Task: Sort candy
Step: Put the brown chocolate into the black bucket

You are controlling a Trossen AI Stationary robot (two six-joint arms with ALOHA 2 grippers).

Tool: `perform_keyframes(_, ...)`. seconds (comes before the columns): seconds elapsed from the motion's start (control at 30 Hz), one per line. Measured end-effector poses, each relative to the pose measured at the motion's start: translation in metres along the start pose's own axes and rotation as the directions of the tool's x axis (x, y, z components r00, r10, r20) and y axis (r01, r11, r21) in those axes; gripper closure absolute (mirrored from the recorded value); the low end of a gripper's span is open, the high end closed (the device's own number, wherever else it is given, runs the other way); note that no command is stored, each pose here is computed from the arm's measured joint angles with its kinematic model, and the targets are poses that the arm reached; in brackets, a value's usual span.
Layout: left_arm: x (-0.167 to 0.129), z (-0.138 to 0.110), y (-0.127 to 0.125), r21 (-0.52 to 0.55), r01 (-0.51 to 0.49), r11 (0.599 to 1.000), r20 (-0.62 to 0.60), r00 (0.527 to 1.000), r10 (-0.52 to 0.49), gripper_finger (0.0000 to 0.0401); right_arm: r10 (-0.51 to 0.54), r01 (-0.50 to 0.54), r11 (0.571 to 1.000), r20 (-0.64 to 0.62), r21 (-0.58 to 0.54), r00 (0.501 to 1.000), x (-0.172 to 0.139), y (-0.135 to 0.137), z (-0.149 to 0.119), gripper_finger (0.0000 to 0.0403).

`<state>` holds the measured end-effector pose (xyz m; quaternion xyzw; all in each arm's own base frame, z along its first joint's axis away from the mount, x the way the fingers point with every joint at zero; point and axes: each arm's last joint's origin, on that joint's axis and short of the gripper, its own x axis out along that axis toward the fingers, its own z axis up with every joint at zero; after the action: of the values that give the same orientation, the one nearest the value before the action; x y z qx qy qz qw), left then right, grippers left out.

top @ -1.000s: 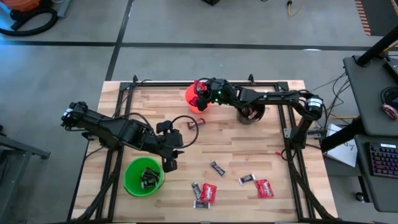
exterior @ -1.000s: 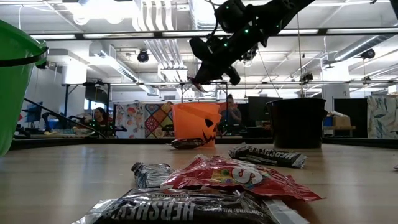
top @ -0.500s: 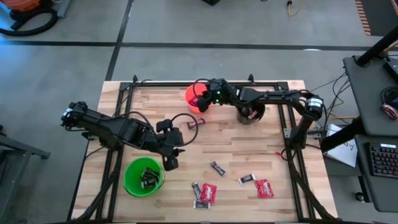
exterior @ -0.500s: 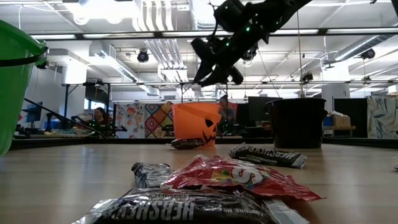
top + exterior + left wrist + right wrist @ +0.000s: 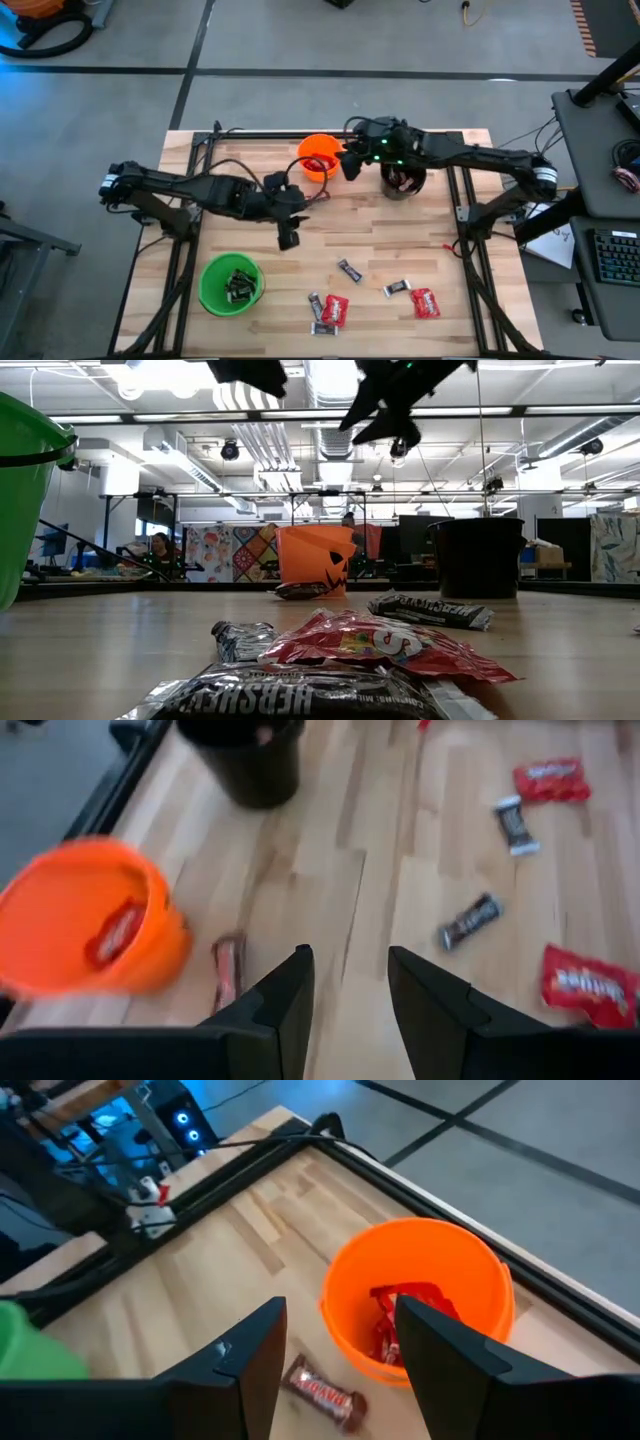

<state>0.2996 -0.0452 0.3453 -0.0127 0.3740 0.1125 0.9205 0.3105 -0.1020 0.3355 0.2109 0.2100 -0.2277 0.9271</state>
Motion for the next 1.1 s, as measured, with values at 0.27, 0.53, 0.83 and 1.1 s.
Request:
perform_keyframes(0.27, 0.06, -0.03, 0.018, -0.021, 0.082, 0.996, 0.149, 0.986, -0.078, 0.0286, 0.064, -0.064, 0.998, 0.028, -0.009, 0.998, -0.049, 0.016, 0.003, 0.022)
perform_keyframes(0.53, 0.095, -0.076, 0.039, -0.06, -0.004, 0.998, 0.1, 0.995, 0.01, 0.0286, 0.119, -0.119, 0.993, 0.048, -0.014, 0.992, -0.066, 0.03, 0.002, 0.022)
perform_keyframes(0.83, 0.109, -0.107, 0.045, -0.096, -0.033, 0.995, 0.076, 0.996, 0.04, 0.0286, 0.099, -0.099, 0.995, 0.017, -0.023, 0.995, -0.059, 0.031, -0.003, 0.022)
perform_keyframes(1.1, 0.136, -0.115, 0.056, -0.116, -0.101, 0.988, 0.088, 0.99, 0.111, 0.0286, 0.056, -0.055, 0.997, 0.019, -0.049, 0.998, -0.058, 0.03, -0.004, 0.022)
